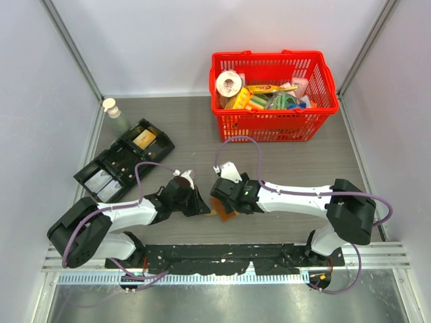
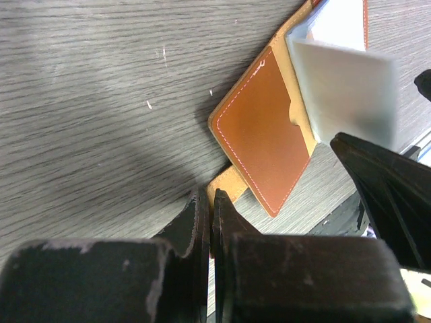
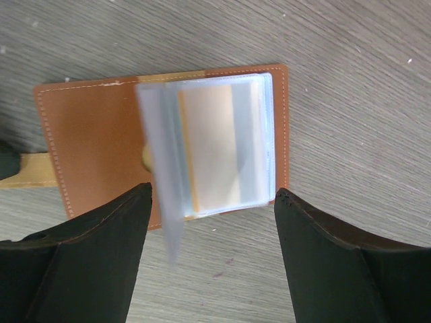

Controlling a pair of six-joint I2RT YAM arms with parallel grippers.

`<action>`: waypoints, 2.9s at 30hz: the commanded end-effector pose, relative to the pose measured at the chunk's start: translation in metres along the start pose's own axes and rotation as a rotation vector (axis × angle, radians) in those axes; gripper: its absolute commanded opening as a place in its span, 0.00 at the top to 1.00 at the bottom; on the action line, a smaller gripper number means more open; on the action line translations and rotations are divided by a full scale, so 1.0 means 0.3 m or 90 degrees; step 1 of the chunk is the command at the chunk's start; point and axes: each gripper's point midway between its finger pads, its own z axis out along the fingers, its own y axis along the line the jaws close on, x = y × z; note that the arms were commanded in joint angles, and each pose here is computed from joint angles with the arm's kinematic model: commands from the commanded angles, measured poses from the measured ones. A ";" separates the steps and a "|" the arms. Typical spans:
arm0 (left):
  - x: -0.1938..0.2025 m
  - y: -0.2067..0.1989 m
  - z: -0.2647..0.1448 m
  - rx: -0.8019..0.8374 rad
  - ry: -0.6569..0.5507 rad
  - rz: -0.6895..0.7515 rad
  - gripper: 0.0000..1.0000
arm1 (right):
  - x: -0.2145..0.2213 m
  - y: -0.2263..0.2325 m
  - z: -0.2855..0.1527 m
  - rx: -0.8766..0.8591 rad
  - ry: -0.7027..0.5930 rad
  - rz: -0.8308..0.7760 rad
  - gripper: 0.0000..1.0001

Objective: Take the credit cards out of the card holder
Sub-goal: Remove the credit card from the card holder.

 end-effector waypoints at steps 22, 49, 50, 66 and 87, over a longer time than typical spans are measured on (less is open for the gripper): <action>0.032 0.024 0.002 -0.014 0.020 0.018 1.00 | 0.038 0.035 0.095 -0.078 -0.001 0.088 0.22; 0.033 -0.002 0.013 -0.007 0.026 0.027 1.00 | -0.034 0.085 -0.005 -0.130 -0.025 0.073 0.30; 0.033 -0.003 0.013 -0.006 0.027 0.027 1.00 | -0.033 0.097 -0.010 -0.135 -0.025 0.068 0.29; -0.026 0.096 -0.039 -0.114 -0.032 0.047 0.86 | -0.076 0.247 -0.114 -0.265 -0.053 0.034 0.29; -0.250 -0.355 -0.131 0.077 -0.126 0.057 0.39 | -0.122 -0.028 -0.025 -0.404 -0.090 0.263 0.83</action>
